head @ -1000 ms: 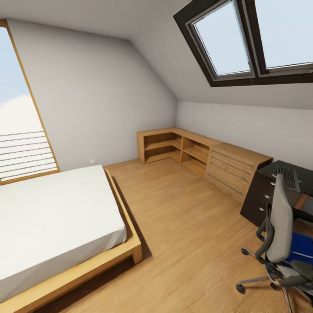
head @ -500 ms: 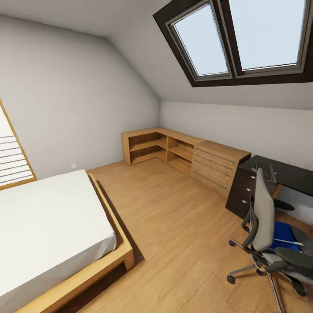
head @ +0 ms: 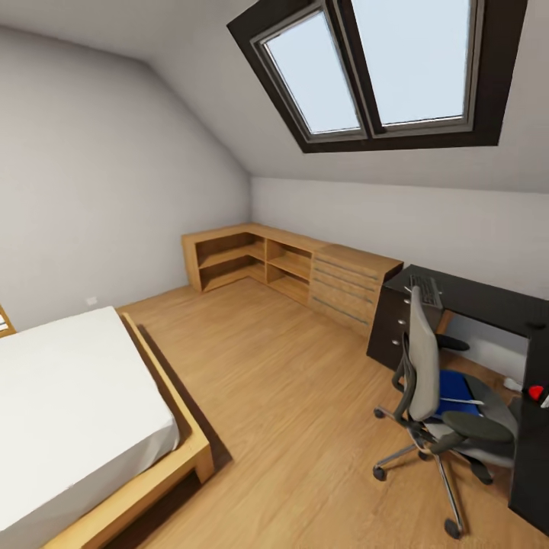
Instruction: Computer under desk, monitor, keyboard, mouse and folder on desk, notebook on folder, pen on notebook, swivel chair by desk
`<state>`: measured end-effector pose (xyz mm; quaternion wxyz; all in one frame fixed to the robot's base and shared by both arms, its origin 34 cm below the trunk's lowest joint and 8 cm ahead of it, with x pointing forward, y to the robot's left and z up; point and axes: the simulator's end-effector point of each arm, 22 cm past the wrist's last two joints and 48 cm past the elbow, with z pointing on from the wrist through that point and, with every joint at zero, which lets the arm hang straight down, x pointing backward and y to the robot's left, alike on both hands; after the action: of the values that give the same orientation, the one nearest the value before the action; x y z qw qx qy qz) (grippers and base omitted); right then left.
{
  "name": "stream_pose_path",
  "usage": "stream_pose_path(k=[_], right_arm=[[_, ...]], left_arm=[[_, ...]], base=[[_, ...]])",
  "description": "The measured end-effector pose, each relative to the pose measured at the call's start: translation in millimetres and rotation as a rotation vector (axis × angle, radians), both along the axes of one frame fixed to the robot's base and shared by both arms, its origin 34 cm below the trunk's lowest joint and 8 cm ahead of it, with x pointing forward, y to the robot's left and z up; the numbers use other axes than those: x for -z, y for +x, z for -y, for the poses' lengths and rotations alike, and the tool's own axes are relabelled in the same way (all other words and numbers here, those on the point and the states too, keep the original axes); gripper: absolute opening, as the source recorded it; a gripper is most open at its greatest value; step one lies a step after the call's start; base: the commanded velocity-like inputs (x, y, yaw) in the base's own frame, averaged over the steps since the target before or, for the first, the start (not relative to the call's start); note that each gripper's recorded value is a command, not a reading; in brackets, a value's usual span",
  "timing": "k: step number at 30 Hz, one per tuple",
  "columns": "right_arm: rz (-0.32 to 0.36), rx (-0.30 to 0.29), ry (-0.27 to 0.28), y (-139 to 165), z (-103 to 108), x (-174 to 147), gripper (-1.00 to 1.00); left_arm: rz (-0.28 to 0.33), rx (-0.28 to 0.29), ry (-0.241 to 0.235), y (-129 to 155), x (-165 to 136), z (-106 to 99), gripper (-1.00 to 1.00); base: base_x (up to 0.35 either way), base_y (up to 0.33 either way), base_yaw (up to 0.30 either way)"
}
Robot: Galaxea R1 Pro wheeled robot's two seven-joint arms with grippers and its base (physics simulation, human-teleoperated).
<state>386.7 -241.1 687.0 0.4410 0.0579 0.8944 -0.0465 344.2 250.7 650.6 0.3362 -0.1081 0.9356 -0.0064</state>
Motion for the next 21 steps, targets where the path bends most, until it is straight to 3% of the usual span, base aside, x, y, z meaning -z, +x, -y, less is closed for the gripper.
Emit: stream_pose_path(k=[12, 21], right_arm=[[0.001, 0.0, 0.0, 0.2, -0.1, -0.1, 1.0], [0.001, 0.0, 0.0, 0.0, 0.0, -0.2, 1.0]], left_arm=[[0.0, -0.001, 0.0, 0.0, 0.0, -0.3, 1.0], [0.001, -0.001, 0.0, 0.1, -0.2, -0.3, 1.0]], base=[[0.0, 0.013, -0.261], [0.08, 0.15, -0.261]])
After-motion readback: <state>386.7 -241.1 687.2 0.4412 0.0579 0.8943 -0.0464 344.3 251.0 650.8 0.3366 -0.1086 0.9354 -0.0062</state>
